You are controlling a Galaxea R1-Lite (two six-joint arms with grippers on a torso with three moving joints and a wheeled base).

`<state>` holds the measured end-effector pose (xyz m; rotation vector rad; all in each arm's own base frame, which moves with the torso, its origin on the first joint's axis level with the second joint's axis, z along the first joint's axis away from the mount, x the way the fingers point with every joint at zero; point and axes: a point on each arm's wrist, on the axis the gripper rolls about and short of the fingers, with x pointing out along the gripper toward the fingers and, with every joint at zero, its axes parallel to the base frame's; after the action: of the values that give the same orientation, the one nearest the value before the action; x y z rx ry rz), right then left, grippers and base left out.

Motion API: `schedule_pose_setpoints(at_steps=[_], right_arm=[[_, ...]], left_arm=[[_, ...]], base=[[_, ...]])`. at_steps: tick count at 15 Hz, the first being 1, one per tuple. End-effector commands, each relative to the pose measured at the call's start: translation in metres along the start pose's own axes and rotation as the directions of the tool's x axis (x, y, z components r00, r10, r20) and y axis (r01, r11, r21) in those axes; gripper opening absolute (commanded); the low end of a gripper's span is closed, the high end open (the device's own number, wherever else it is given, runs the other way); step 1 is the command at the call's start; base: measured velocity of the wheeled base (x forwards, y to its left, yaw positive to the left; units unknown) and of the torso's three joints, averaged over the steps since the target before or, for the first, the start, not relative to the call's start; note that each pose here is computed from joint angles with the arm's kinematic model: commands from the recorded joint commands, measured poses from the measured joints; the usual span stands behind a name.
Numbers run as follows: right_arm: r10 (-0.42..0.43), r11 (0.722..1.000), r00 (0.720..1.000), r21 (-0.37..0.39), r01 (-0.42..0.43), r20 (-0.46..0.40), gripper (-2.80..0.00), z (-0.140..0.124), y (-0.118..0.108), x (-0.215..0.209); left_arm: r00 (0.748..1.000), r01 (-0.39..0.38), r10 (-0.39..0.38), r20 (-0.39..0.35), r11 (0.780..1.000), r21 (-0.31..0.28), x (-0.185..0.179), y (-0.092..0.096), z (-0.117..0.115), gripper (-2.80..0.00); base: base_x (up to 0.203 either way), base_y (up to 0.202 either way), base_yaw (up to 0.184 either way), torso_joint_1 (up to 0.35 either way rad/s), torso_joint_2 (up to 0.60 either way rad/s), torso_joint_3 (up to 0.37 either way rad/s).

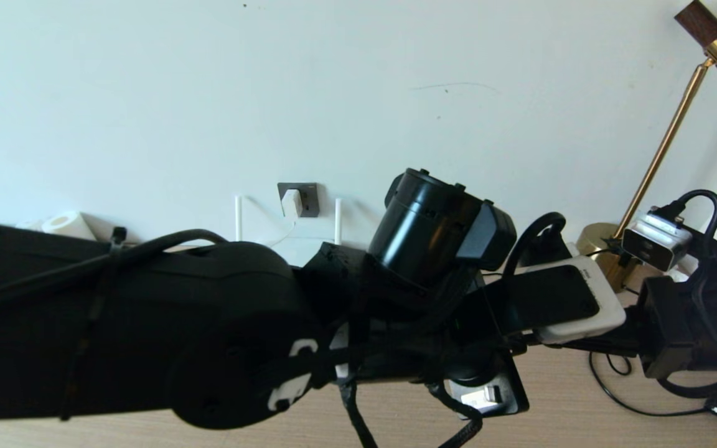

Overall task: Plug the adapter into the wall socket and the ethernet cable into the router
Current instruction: Hand it to the other hand

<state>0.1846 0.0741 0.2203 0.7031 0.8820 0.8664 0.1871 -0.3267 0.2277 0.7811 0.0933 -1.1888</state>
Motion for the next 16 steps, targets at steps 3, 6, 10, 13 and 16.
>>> schedule_pose_setpoints(at_steps=[3,6,10,13,16], right_arm=[[0.014,1.0,1.0,-0.001,-0.014,-0.007,-2.8,-0.001,0.002,0.0],[0.013,0.999,1.0,0.033,-0.013,0.005,-2.8,0.0,0.004,-0.002],[0.054,0.994,0.997,0.093,-0.058,0.048,-2.8,-0.001,0.022,-0.016],[0.118,0.958,0.991,0.254,-0.13,0.062,-2.8,0.002,0.04,-0.027],[0.101,0.931,0.994,0.347,-0.111,0.046,-2.8,0.014,0.031,-0.016]], left_arm=[[1.0,0.004,-0.004,0.001,1.0,0.004,0.002,-0.001,0.0,0.0],[1.0,-0.011,0.011,0.028,1.0,0.02,-0.01,-0.004,0.003,0.0],[0.999,-0.034,0.035,-0.006,0.998,0.044,-0.029,-0.011,-0.01,0.0],[0.981,-0.174,0.16,0.112,0.976,0.133,-0.031,-0.002,-0.001,0.0],[0.956,-0.26,0.22,0.193,0.94,0.219,-0.051,0.0,0.003,0.0]], base=[[0.0,0.0,0.0,0.0,0.0,0.0],[0.0,0.0,0.0,0.0,0.0,0.0],[0.0,0.0,0.0,0.0,0.0,0.0],[0.0,0.0,0.0,0.0,0.0,0.0],[0.0,0.0,0.0,0.0,0.0,0.0]])
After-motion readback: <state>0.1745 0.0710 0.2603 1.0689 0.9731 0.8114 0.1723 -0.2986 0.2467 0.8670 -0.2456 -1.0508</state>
